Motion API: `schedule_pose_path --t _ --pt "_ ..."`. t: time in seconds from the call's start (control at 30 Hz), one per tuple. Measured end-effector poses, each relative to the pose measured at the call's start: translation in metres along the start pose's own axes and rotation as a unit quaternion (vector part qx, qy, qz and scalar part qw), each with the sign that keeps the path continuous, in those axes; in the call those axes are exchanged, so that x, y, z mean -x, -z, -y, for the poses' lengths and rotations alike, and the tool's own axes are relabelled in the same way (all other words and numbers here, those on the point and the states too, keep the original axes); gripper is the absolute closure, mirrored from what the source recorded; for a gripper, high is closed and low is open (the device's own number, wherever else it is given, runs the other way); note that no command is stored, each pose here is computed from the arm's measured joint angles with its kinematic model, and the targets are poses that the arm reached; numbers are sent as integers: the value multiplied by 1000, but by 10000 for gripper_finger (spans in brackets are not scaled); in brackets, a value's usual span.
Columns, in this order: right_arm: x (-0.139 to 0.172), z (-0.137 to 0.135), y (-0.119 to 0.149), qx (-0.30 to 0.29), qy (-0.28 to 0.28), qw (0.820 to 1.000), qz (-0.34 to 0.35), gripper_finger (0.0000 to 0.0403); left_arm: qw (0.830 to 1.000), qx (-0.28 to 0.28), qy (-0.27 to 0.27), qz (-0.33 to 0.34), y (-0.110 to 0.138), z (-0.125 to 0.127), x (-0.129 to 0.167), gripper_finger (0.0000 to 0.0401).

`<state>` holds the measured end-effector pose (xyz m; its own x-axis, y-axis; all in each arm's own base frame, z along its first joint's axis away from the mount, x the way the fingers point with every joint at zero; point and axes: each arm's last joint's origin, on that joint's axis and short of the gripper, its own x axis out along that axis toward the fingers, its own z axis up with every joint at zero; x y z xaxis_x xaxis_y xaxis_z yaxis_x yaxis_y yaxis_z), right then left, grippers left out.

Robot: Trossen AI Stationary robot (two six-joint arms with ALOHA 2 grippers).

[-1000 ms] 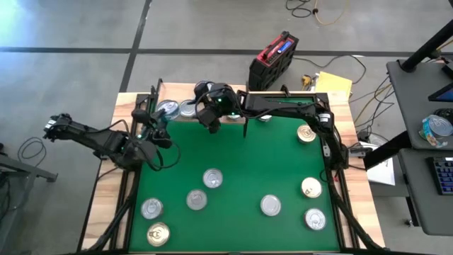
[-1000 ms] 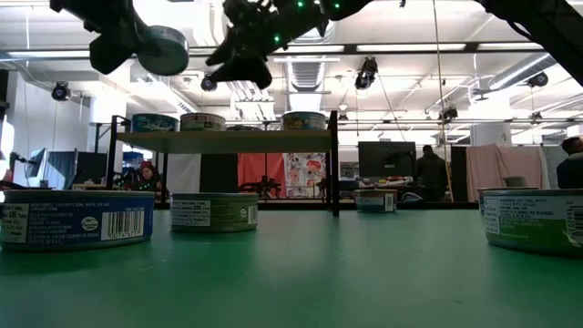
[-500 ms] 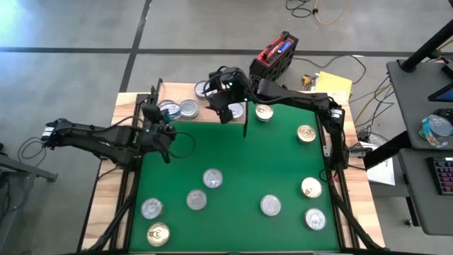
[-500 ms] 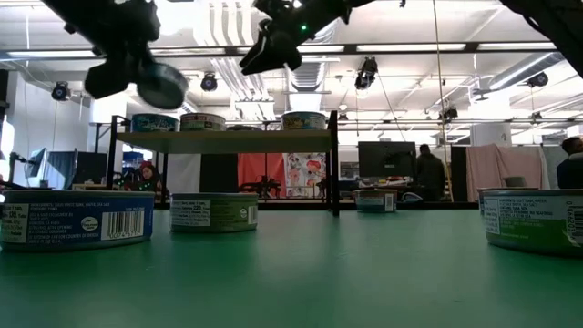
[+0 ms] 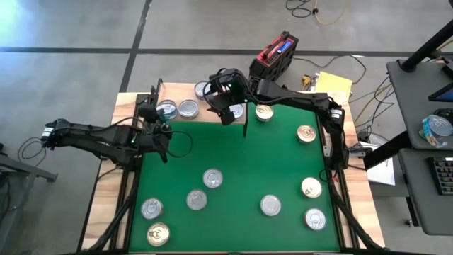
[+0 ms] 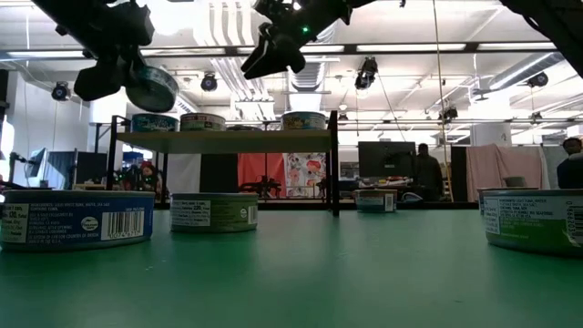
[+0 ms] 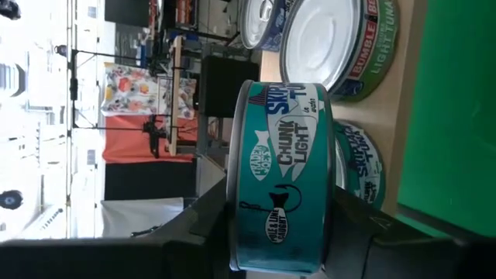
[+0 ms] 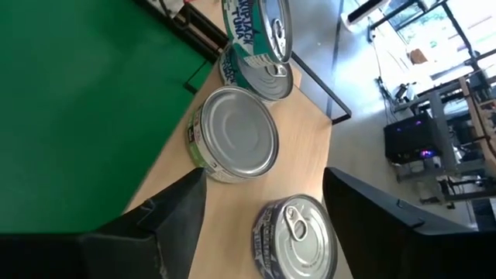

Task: Stack canned seafood by type on shelf
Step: Stack the center light blue tuna can on top of the light blue tuna can on the shelf

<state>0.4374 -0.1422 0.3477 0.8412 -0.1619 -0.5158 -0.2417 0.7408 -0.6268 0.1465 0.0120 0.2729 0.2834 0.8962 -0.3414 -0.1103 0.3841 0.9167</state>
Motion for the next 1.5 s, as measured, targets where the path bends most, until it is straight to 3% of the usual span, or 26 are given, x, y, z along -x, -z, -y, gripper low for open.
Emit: schedule_pose_path --t 0.67,0.9,1.5 --pt "-1 0 0 0 0 1000 0 167 999 6 -15 -41 2 -2 -11 276" --pt "-1 0 0 0 0 1000 0 158 999 10 -15 -40 2 -2 -11 229" --pt "0 2 3 -37 -23 999 26 165 999 21 -8 -32 0 -3 -11 221"
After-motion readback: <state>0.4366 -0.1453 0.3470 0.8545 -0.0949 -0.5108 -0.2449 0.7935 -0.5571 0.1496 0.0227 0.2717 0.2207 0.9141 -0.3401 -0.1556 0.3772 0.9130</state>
